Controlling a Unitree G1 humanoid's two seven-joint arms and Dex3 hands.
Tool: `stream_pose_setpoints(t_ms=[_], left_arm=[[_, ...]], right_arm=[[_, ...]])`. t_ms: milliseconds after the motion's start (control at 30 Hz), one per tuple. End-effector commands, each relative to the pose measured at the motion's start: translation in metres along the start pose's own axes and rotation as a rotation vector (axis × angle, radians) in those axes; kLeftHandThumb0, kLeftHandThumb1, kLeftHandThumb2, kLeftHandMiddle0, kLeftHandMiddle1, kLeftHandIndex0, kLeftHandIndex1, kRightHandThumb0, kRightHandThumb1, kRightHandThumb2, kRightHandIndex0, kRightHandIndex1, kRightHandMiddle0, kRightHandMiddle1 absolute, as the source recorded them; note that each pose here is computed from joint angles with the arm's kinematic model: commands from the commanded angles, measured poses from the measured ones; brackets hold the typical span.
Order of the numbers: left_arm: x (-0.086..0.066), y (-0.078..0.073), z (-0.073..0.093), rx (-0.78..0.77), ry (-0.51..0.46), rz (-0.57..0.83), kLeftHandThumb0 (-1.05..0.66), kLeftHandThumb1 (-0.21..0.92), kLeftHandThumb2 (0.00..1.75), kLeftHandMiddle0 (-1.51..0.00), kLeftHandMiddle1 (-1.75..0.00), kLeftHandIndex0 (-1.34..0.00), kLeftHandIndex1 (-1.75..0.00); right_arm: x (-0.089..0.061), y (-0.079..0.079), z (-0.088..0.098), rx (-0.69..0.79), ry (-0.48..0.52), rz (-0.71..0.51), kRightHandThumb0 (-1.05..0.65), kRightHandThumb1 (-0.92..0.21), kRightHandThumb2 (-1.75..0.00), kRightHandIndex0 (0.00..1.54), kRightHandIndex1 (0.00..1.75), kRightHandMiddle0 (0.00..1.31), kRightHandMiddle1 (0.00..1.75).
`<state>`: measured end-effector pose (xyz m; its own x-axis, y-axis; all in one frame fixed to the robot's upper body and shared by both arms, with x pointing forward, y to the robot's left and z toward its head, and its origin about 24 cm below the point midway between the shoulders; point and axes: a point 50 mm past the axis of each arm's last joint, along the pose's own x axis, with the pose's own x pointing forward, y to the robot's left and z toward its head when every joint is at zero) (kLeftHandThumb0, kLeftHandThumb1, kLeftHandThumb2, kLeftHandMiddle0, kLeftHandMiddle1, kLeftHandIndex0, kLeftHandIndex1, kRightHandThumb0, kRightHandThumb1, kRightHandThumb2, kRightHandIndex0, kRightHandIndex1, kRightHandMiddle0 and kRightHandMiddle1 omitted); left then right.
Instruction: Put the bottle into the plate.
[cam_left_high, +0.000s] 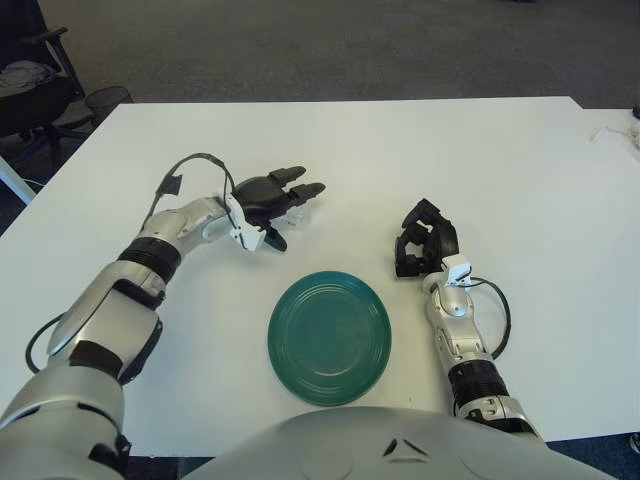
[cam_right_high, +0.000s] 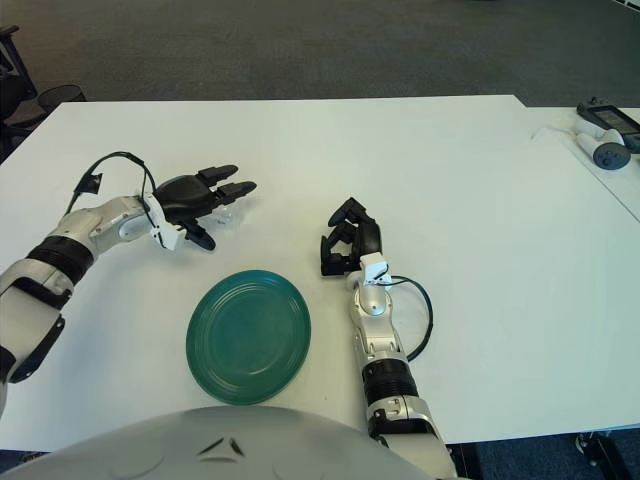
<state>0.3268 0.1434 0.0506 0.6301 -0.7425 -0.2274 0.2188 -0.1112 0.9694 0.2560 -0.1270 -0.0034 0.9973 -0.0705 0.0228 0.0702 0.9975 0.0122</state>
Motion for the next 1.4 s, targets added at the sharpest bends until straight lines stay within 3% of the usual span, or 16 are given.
stream_pose_setpoints(t_ms=[0, 200, 433, 733, 1000, 1367], left_arm=[[0.003, -0.01, -0.001, 0.027, 0.023, -0.041, -1.04, 0.85, 0.13, -0.05, -0.03, 0.0, -0.22], [0.006, -0.014, -0.004, 0.088, 0.042, -0.051, -1.03, 0.87, 0.14, -0.08, -0.04, 0.0, -0.28], [0.006, -0.019, -0.009, 0.145, 0.075, -0.067, -1.05, 0.92, 0.17, -0.12, -0.06, 0.0, -0.21], [-0.002, -0.031, -0.022, 0.174, 0.168, -0.101, -1.05, 0.92, 0.22, -0.15, -0.09, 0.0, -0.23], [-0.007, -0.03, -0.028, 0.182, 0.202, -0.084, -1.05, 0.92, 0.25, -0.19, -0.15, 0.0, -0.36], [-0.011, -0.027, -0.031, 0.169, 0.219, -0.061, -1.04, 0.92, 0.24, -0.11, -0.13, 0.0, -0.58]], right_arm=[[-0.018, -0.001, -0.027, -0.001, 0.144, -0.014, 0.0, 0.13, -1.75, 1.0, 1.54, 0.73, 1.75], [-0.018, -0.001, -0.027, -0.01, 0.141, -0.02, 0.0, 0.13, -1.75, 1.0, 1.55, 0.73, 1.75], [-0.018, -0.002, -0.026, -0.015, 0.136, -0.016, 0.0, 0.13, -1.74, 1.0, 1.55, 0.73, 1.75], [-0.018, -0.003, -0.028, -0.003, 0.149, -0.009, 0.0, 0.12, -1.74, 1.0, 1.55, 0.73, 1.75], [-0.019, -0.003, -0.029, -0.009, 0.158, -0.004, 0.0, 0.11, -1.74, 0.98, 1.57, 0.72, 1.75], [-0.019, -0.003, -0.031, 0.001, 0.164, 0.012, 0.0, 0.1, -1.74, 0.97, 1.6, 0.71, 1.75]])
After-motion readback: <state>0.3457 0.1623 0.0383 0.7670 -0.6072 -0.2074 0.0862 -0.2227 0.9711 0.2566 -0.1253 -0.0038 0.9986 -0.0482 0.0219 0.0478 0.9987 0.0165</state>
